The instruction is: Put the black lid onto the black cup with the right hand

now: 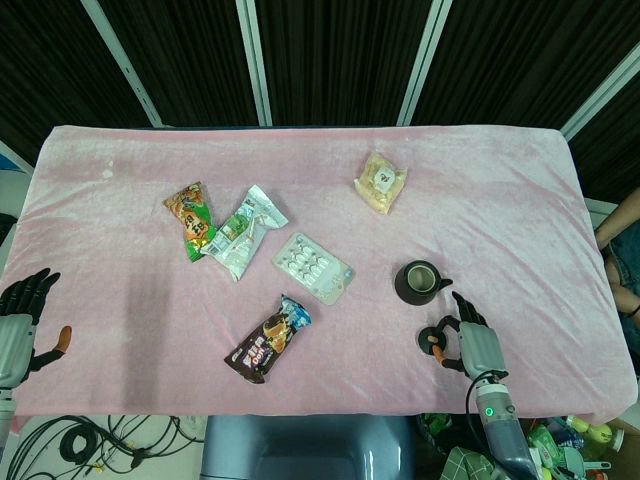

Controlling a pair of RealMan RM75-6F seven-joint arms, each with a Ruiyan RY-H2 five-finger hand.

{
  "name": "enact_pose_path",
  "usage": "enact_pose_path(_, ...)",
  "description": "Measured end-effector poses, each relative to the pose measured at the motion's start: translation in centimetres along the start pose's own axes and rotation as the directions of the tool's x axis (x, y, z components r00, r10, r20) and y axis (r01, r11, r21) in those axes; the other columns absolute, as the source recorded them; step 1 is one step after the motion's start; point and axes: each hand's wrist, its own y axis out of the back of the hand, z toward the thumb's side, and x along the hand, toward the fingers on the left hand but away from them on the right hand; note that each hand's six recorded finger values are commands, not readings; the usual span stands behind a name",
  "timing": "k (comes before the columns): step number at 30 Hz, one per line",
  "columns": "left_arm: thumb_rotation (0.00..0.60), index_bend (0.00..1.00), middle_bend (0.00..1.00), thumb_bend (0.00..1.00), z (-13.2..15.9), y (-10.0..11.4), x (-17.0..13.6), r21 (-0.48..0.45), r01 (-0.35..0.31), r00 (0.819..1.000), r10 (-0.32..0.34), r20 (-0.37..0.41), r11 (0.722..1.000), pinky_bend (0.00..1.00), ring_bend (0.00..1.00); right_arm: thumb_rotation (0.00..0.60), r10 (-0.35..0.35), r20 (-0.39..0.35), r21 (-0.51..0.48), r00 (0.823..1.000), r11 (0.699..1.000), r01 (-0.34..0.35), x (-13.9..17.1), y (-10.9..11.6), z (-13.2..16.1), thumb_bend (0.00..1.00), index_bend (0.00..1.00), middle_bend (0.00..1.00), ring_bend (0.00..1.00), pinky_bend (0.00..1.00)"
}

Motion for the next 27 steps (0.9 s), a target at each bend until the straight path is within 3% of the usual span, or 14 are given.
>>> enact_pose_path(22,0.600,0.08,0.02,0.44,-0.1,0.0,0.0,0.000,0.000,1.000,0.000,-0.001,1.000,0.06,0.00,0.600,0.019,0.005,0.005,1.000,1.000,-0.019,-0.5,-1.0,-0.1,0.29,0.56,0.00,0.04,0.16)
enact_pose_path(27,0.600,0.08,0.02,0.44,0.0,0.0,0.1,0.000,0.001,1.000,-0.001,-0.001,1.000,0.06,0.00,0.600,0.024,0.003,-0.001,1.000,1.000,-0.024,-0.7,-1.1,0.0,0.33,0.62,0.00,0.04,0.16)
